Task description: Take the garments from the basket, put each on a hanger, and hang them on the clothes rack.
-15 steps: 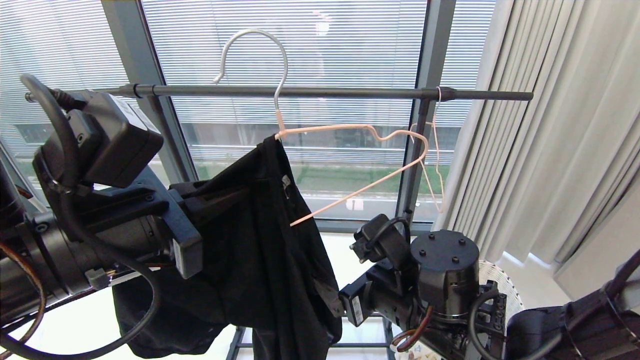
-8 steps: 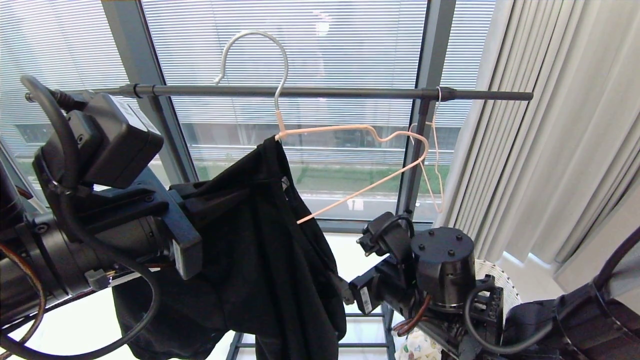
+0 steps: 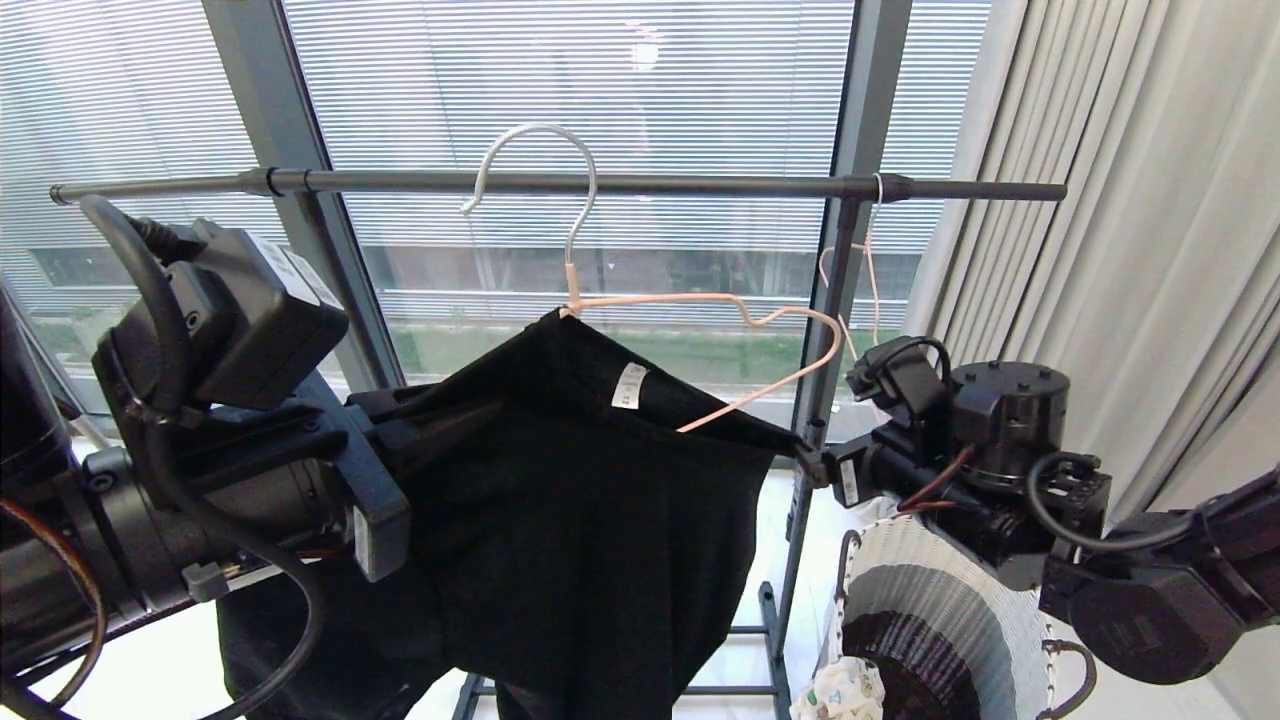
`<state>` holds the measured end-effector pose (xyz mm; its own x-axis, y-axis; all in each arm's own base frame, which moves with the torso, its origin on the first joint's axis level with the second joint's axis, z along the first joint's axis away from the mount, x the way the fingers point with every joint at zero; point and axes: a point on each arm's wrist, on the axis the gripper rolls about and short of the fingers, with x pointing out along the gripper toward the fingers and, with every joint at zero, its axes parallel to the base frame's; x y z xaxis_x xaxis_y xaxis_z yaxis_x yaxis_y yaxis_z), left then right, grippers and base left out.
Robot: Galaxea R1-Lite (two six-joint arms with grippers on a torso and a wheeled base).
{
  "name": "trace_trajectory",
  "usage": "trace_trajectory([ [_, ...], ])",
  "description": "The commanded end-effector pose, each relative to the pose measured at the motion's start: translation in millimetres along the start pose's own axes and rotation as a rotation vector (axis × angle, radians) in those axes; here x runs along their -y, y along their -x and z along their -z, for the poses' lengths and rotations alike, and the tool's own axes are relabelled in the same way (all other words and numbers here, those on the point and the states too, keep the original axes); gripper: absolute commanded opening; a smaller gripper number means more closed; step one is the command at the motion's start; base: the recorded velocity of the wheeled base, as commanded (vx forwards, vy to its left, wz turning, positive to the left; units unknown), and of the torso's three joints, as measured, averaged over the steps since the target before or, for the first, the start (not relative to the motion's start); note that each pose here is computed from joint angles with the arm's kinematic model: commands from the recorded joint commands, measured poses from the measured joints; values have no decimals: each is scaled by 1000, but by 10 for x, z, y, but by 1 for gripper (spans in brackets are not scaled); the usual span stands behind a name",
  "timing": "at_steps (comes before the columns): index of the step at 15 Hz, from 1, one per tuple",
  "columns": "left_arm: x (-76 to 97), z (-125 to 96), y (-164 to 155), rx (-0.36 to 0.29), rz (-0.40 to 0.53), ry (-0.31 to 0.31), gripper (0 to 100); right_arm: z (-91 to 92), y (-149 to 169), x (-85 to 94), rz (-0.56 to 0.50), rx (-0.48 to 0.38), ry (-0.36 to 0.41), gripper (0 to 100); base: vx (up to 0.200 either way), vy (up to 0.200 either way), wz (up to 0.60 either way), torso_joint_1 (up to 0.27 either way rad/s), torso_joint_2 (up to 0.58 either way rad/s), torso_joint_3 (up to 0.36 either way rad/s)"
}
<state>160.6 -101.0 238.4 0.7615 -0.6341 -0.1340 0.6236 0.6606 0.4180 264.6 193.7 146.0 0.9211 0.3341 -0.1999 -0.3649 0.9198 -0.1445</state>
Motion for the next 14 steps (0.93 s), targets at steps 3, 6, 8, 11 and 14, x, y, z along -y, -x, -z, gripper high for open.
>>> trace_trajectory([
  [3,15,40,21,-12,1,1,0,-204,132,231,58,62,-28,100,0,0,0,0,0,0],
  [6,33,126,47,-46,3,-8,0,-291,155,255,64,92,-37,100,0,0,0,0,0,0],
  [8,45,140,72,-61,11,-6,0,-340,152,259,66,106,-38,100,0,0,0,0,0,0],
  [11,62,164,129,-85,20,-2,0,-429,151,288,73,119,-41,100,0,0,0,0,0,0],
  [14,89,254,151,-139,35,-15,0,-610,160,303,76,168,-54,100,0,0,0,0,0,0],
])
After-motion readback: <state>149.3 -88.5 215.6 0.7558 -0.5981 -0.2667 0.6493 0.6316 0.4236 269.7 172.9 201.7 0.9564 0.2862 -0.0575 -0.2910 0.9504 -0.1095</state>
